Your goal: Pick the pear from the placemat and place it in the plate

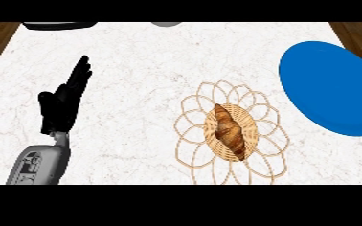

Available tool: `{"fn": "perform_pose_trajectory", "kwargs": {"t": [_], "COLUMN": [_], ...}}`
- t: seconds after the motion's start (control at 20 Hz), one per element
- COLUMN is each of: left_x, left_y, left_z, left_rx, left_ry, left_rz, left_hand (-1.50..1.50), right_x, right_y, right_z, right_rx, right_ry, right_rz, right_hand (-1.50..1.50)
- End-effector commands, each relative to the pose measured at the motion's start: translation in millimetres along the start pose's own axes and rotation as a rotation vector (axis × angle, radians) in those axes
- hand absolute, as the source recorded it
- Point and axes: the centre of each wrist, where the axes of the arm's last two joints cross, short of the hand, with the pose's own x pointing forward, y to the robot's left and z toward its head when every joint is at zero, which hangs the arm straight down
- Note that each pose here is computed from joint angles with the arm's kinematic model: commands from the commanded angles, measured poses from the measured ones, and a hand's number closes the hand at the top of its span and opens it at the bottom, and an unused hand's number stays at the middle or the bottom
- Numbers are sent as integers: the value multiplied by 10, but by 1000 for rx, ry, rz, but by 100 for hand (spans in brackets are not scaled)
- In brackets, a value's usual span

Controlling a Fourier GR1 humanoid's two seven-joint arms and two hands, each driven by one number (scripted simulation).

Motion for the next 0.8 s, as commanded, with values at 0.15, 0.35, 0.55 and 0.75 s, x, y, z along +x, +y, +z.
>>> {"fn": "perform_pose_trajectory", "kwargs": {"t": [0.15,0.35,0.55,0.75], "left_x": [74,201,144,131], "left_y": [-182,-215,-154,-100], "left_z": [-3,-131,-55,-109], "left_rx": [-61,-67,-80,-90], "left_ry": [-19,-35,-33,-33], "left_rz": [-1,-14,-33,-28], "left_hand": [0,0,0,0], "right_x": [-440,-521,-402,-264], "right_y": [-437,-522,-320,-47], "right_z": [385,390,55,-254], "right_rx": [-148,-59,-2,44], "right_ry": [-248,-263,-253,-297], "right_rz": [-126,-218,-255,-269], "right_hand": [150,150,150,150]}}
